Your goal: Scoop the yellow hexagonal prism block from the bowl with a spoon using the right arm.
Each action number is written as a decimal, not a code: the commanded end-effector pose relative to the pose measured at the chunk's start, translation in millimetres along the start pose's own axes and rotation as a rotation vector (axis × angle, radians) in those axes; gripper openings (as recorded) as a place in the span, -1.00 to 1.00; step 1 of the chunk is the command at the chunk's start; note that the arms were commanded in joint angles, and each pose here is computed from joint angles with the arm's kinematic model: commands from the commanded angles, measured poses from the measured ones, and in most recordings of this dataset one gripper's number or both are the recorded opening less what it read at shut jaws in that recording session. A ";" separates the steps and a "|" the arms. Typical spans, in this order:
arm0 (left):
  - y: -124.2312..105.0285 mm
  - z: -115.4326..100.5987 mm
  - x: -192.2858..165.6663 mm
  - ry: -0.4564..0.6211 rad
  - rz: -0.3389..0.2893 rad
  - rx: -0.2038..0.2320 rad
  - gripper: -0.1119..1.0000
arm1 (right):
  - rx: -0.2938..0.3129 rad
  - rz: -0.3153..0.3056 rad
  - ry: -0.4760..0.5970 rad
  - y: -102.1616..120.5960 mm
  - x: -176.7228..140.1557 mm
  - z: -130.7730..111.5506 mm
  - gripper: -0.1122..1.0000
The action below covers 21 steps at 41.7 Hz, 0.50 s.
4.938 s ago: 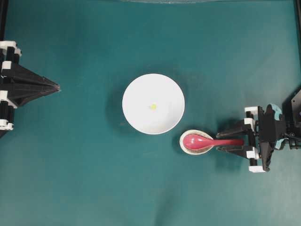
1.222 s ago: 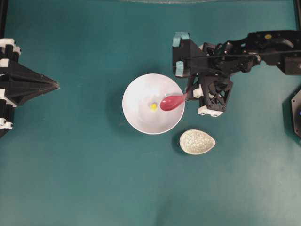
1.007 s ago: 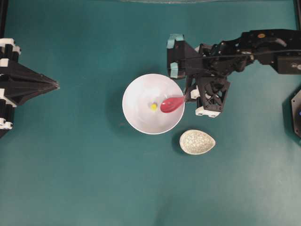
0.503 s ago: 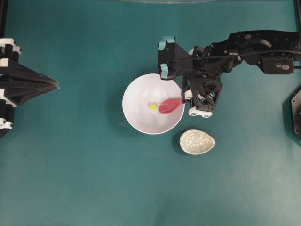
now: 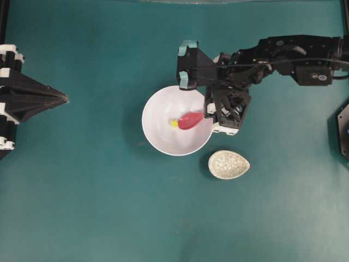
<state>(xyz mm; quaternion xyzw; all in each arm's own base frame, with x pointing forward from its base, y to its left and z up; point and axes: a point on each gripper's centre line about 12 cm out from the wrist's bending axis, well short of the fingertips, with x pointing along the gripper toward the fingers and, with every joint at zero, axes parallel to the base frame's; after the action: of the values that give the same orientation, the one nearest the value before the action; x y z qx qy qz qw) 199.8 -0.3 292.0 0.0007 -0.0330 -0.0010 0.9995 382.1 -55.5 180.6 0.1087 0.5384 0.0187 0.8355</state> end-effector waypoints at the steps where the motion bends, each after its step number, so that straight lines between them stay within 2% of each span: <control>1: -0.1 10.7 3.4 -0.029 -0.001 0.005 -0.74 | -0.012 -0.005 -0.053 2.3 -10.8 14.1 -0.36; 21: -0.1 10.7 3.4 -0.029 -0.001 0.005 -0.74 | -0.026 -0.005 -0.096 8.8 -4.7 27.2 -0.36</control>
<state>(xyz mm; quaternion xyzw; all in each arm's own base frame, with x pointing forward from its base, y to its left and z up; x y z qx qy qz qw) 199.8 -0.3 292.0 0.0014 -0.0330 -0.0012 0.9995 398.8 -51.6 182.4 0.1001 0.5216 0.0207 0.8471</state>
